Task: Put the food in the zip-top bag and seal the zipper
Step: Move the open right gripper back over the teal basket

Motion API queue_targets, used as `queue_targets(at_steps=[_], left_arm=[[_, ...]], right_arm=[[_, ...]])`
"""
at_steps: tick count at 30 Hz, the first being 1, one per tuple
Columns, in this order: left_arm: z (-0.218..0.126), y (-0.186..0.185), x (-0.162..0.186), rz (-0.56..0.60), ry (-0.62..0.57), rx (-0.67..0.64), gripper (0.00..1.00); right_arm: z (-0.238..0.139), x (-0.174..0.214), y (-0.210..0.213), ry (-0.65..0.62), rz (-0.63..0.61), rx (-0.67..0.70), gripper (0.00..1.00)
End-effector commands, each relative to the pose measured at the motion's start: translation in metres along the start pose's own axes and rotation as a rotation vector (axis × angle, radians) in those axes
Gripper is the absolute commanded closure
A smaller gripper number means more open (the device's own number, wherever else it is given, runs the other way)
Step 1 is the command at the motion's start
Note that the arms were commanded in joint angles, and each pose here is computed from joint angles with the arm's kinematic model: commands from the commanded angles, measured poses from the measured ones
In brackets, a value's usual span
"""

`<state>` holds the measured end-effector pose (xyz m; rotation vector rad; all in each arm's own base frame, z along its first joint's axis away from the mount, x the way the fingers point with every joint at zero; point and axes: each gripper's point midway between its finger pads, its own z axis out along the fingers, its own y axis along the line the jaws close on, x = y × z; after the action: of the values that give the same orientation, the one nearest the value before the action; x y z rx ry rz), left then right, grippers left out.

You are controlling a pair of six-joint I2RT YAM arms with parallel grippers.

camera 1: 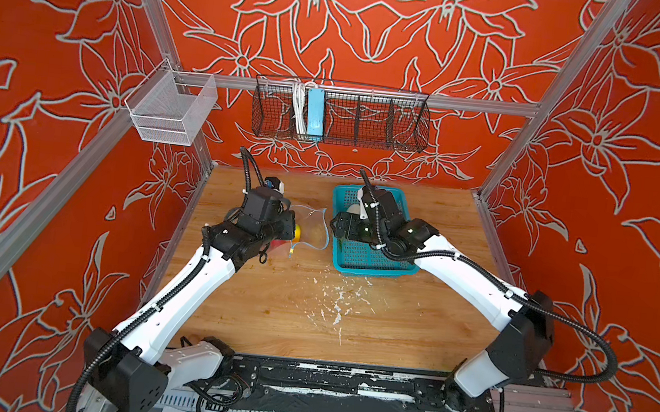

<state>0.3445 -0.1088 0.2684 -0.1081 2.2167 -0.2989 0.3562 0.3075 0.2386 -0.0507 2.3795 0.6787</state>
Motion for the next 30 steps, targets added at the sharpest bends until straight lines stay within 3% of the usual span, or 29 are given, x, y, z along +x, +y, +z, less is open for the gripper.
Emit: queue_targets(at_steps=[1,20,30], left_arm=[[-0.002,0.003,-0.002,0.002,-0.019,-0.008,1.00],[0.001,0.002,0.000,0.009,-0.012,-0.005,1.00],[-0.004,0.000,-0.003,0.010,-0.030,0.013,1.00]], right_arm=[[0.005,0.007,-0.020,0.023,0.031,0.053,0.02],[0.017,0.006,-0.094,0.082,0.139,0.263,0.02],[0.033,0.005,-0.127,0.153,0.157,0.446,0.02]])
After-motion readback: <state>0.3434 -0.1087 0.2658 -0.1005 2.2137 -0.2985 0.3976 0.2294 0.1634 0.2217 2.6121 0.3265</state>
